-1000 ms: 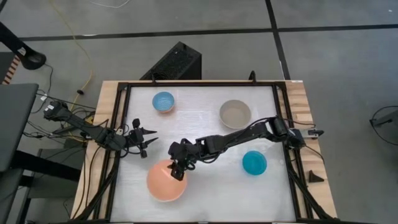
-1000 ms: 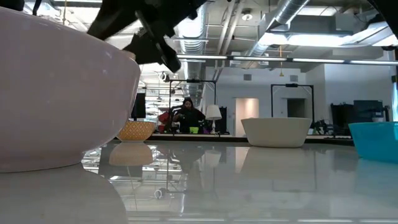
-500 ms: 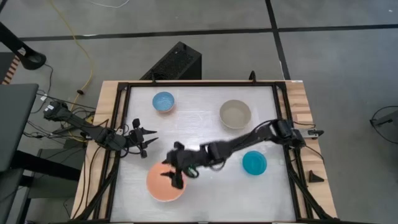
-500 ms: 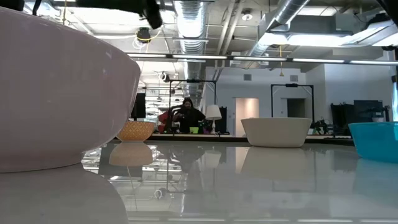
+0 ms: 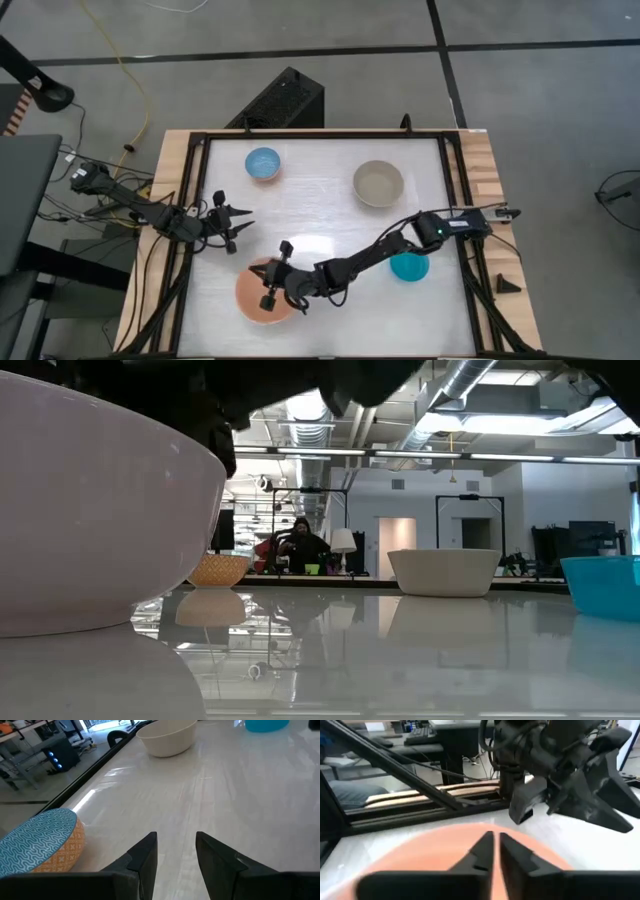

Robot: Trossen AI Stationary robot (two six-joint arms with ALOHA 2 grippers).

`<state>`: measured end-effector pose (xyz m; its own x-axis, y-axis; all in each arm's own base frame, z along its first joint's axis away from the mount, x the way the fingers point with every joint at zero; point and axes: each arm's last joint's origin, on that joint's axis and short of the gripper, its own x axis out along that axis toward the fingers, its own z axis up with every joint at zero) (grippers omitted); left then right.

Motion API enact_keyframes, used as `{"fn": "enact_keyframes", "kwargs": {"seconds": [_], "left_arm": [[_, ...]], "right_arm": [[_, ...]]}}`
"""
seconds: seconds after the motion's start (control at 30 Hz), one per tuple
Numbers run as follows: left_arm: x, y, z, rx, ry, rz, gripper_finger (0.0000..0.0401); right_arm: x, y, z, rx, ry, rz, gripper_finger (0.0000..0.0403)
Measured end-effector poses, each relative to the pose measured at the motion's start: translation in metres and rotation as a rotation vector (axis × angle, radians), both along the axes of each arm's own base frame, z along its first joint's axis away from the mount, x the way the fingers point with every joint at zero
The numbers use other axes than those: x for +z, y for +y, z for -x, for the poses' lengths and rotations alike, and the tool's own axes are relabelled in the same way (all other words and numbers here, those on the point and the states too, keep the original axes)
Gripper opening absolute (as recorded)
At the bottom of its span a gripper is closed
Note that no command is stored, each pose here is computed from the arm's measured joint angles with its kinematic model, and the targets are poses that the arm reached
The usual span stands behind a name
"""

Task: Nest bowls inside each other
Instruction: Stack the orange bowl on top of the white bowl

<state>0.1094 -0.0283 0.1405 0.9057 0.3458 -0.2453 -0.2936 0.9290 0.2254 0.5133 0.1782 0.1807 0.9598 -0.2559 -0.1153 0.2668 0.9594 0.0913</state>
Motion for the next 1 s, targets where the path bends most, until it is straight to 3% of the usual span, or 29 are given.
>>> {"fn": "enact_keyframes", "kwargs": {"seconds": [0.1,0.27,0.53,1.0], "left_arm": [[0.000,0.000,0.000,0.000,0.000,0.000,0.0125],[0.000,0.000,0.000,0.001,0.000,0.000,0.0125],[0.000,0.000,0.000,0.001,0.001,-0.001,0.0125],[0.000,0.000,0.000,0.001,0.001,-0.001,0.0126]], "right_arm": [[-0.004,0.001,-0.002,-0.006,-0.016,0.002,0.0018],[-0.007,0.001,-0.001,-0.007,0.008,-0.009,0.0046],[0.022,0.006,-0.005,0.000,-0.035,0.008,0.0024],[0.010,-0.033,-0.016,-0.058,0.163,0.000,0.0031]]}}
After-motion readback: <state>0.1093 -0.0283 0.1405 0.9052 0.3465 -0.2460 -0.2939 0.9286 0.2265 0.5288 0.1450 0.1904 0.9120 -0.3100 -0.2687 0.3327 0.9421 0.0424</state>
